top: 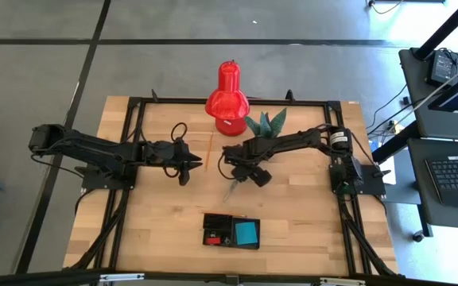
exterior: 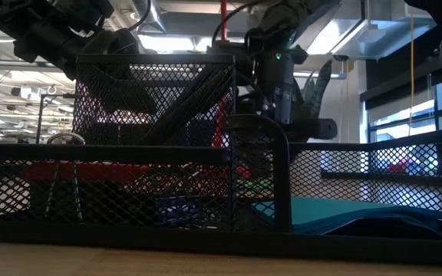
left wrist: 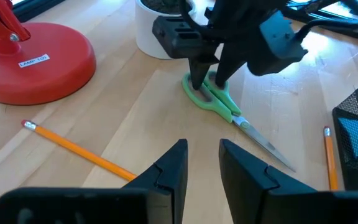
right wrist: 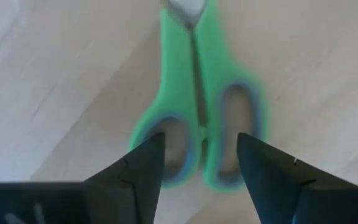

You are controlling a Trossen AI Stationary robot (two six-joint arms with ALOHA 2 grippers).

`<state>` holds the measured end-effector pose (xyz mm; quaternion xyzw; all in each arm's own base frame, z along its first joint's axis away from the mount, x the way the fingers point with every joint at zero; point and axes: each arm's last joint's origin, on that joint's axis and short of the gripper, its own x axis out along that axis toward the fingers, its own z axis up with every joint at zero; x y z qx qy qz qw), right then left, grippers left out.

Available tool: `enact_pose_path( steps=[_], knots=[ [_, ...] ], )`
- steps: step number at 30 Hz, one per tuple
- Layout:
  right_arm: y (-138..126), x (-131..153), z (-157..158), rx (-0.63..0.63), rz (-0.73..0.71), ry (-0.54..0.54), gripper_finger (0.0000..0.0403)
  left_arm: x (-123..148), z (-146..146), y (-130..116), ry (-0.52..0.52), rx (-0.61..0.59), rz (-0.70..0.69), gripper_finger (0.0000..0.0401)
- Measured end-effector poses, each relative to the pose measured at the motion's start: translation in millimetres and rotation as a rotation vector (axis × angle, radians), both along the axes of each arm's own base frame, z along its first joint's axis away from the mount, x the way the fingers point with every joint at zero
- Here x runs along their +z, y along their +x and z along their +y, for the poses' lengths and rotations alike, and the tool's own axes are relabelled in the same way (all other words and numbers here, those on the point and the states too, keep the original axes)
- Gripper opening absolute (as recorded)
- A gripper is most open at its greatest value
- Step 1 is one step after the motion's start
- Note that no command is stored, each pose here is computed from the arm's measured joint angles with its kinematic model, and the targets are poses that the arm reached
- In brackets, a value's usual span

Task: Pick and place office supplies into organizer
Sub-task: Put the green scissors into the desk organizer

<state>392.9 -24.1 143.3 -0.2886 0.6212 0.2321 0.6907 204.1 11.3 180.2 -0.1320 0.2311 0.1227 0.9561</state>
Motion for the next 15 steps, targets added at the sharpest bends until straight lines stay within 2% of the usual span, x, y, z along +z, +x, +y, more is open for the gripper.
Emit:
enact_pose_path(
  steps=[6, 11, 15],
  knots=[
    [-6.0, -4.5, 0.3, -0.003, 0.037, 0.001, 0.0201, 0.0, 0.0, 0.0, 0.000, 0.000, 0.000, 0.0086],
    [-7.2, -4.8, 0.4, -0.071, 0.047, 0.007, 0.0201, 0.0, 0.0, 0.0, 0.001, 0.000, 0.000, 0.0086],
    [-7.4, -4.9, 0.4, -0.078, 0.048, 0.008, 0.0201, 0.0, 0.0, 0.0, 0.001, -0.001, 0.000, 0.0086]
  ],
)
